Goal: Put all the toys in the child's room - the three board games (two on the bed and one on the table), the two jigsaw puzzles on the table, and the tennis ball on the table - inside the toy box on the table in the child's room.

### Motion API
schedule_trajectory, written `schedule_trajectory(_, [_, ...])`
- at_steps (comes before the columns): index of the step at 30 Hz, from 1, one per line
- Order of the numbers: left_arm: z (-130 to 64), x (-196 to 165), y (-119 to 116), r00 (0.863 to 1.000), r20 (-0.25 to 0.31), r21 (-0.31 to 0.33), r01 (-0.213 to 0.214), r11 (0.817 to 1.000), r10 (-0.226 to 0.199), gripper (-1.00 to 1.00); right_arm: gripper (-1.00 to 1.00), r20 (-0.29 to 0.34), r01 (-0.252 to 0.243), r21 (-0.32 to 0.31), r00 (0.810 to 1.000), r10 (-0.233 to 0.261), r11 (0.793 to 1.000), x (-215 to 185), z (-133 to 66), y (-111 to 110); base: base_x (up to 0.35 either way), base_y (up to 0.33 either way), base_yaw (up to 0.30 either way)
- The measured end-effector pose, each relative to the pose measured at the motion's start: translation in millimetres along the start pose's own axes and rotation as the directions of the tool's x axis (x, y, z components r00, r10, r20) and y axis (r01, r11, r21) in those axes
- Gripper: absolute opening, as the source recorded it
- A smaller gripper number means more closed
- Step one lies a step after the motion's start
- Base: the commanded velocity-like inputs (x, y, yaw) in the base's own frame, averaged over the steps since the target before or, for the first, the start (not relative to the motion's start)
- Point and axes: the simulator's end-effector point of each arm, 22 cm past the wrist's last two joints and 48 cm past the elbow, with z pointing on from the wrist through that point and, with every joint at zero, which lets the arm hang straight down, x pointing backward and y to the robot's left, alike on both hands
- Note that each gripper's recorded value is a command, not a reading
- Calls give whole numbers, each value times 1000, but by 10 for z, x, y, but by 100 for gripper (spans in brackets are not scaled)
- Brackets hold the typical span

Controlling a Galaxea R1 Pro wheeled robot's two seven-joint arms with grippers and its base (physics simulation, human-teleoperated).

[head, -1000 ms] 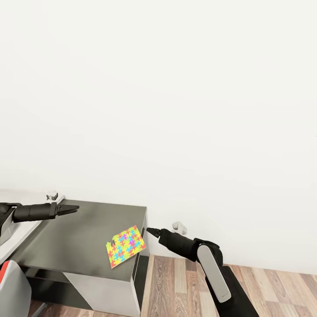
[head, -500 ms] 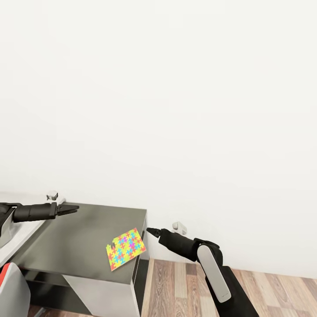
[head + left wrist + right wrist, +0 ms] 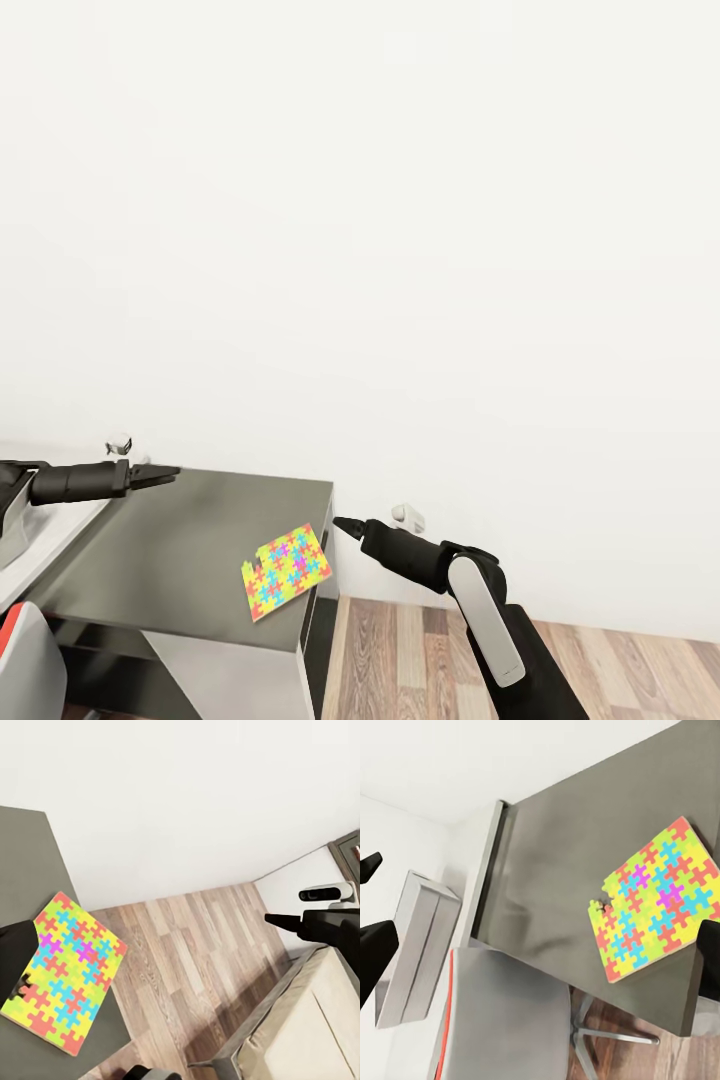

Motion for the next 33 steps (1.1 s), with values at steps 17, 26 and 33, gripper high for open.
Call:
schedule_trajectory(17, [-66,-71,-124,1000,15,4,-23,1000,23,100,100,15,19,-10,1000,-18,1000,-54,-56,108,0,0,0])
schedule_trajectory(26, [-77,-101,-148,999,23,6,-36,999,35,100,100,23,30,-16,999,-30,999,-80,-55,132,0,0,0])
schedule_trajectory(33, [-59,-103,-121,999,26,7,-40,999,39,100,100,26,33,-17,999,-33,999,-90,-31,101,0,0,0])
